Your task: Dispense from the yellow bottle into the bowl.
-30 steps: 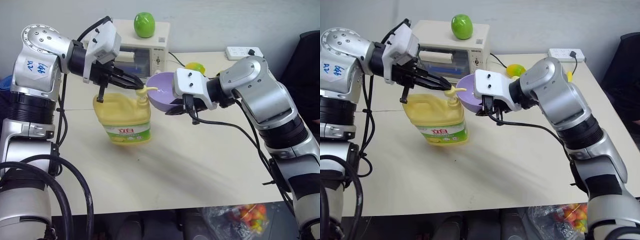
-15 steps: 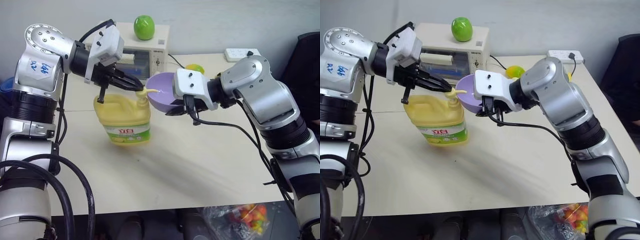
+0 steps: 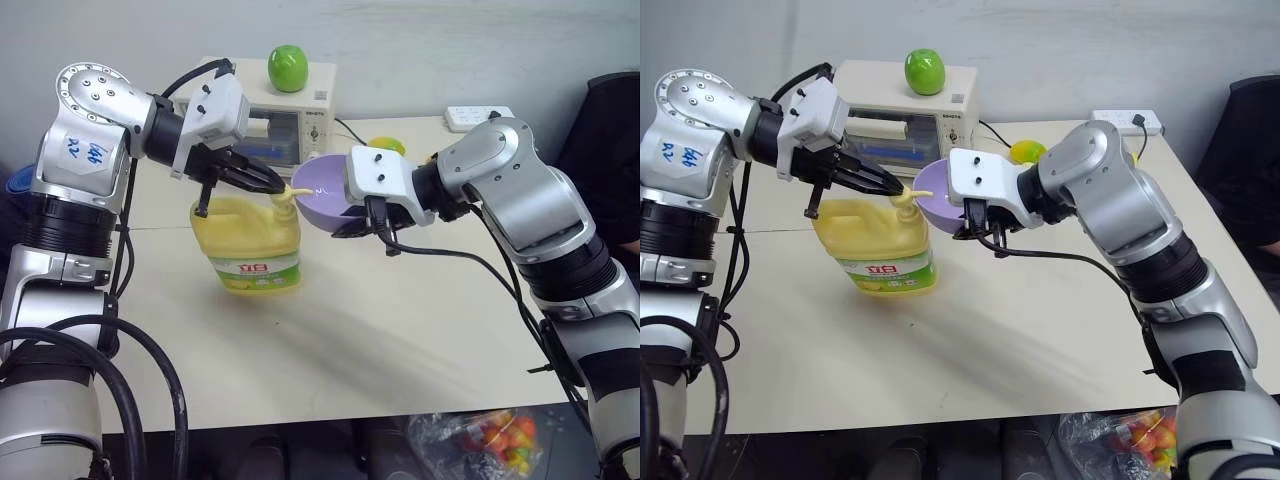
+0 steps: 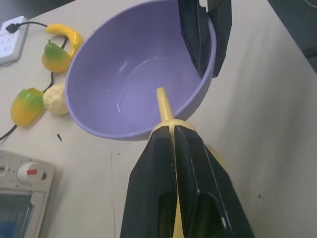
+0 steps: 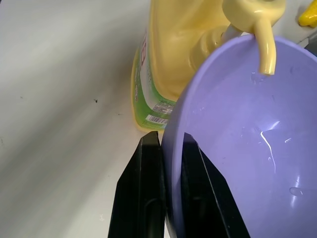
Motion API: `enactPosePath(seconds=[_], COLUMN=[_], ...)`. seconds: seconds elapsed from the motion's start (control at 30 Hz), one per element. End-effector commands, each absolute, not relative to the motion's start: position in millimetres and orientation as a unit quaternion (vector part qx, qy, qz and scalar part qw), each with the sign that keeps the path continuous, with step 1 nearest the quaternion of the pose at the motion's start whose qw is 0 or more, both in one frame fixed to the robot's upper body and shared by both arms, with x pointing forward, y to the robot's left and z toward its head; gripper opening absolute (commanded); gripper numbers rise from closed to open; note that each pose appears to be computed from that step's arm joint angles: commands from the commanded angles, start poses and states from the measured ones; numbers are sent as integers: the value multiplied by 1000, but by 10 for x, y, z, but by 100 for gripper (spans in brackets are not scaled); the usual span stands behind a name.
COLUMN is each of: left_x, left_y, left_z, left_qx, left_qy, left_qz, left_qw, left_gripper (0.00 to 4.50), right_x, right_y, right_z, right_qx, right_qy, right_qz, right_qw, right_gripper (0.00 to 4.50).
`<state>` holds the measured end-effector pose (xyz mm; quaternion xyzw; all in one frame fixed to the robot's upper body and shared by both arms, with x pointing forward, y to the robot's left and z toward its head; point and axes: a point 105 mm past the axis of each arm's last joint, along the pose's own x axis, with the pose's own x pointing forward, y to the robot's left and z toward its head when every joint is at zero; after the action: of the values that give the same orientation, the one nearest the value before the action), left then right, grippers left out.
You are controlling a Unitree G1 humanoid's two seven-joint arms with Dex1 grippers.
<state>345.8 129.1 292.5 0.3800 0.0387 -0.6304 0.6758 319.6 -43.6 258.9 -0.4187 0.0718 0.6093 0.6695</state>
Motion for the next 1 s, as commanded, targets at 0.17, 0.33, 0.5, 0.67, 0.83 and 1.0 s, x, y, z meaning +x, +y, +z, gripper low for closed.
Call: enactPosePath(seconds=[0.17,0.33,0.5,0.67,0.83,1.0], left_x=[3552,3546,3564,3612,3517,3274], left_y=[1483,1496,1476,1366,1286,1268], left_z=[2159,2083,2151,2593,3109,3552], left_qx=[366,362,362,337,310,288], left_qy=[195,204,191,128,57,-11], left_qz=[-631,-632,-631,-623,-626,-635], left_qw=[656,654,659,694,714,717], left_gripper=[20,20,20,20,20,20], right_x=[3071,3063,3068,3072,3082,3095], right_y=[-376,-368,-376,-386,-400,-410], right_z=[2710,2708,2706,2700,2685,2682], right_qx=[-428,-426,-427,-426,-426,-427], right_qy=[37,36,37,36,35,32], right_qz=[619,620,618,617,616,614], right_qw=[657,658,659,660,662,663], right_gripper=[0,0,0,0,0,0])
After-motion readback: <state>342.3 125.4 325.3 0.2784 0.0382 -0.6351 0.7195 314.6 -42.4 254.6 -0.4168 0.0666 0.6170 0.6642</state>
